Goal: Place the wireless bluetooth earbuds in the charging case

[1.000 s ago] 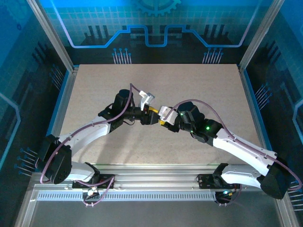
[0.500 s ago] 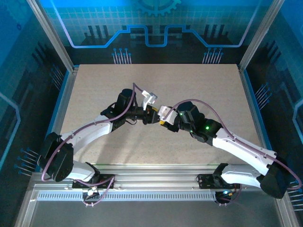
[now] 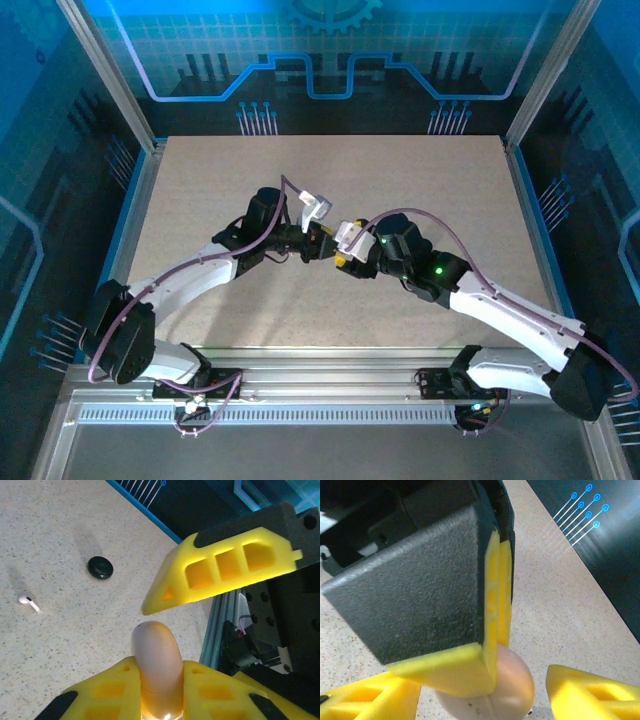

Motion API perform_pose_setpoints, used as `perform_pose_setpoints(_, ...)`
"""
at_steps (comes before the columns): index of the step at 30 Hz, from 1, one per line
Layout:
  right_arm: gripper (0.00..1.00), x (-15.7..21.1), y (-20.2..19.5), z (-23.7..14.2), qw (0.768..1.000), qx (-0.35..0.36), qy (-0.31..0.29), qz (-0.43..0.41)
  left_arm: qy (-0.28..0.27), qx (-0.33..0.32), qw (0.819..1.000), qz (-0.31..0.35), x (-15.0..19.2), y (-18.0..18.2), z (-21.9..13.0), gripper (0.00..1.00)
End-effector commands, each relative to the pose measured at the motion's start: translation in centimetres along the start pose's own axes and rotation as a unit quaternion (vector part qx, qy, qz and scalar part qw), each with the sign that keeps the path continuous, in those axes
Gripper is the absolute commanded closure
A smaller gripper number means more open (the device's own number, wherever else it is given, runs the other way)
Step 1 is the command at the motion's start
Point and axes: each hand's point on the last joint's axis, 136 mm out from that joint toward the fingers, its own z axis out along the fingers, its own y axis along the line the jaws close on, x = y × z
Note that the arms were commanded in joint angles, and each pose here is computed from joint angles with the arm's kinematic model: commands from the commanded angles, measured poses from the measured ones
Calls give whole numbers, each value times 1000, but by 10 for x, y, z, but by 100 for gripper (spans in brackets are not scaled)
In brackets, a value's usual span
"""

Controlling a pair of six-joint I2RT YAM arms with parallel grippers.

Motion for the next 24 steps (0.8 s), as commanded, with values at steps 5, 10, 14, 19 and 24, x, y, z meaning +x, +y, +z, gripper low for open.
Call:
perform_pose_setpoints(5,33,-7,-3,-30,992,-68,-72,72,-54,21,994,93,-12,-8,-15,88)
perform_pose_setpoints(10,35,-10,0,-49,976,-149,-121,100,-84,72,980,165,-6,-32,-26,88)
perform_pose_setpoints(14,38,-20,1,-57,957,-220,-141,127,-100,93,970,199,0,-43,-32,89)
perform_pose_setpoints(19,43,-29,9,-57,934,-299,-138,141,-99,123,963,217,4,-55,-34,88)
perform_pose_setpoints(24,47,-34,13,-51,924,-333,-131,138,-95,141,960,222,5,-63,-33,87)
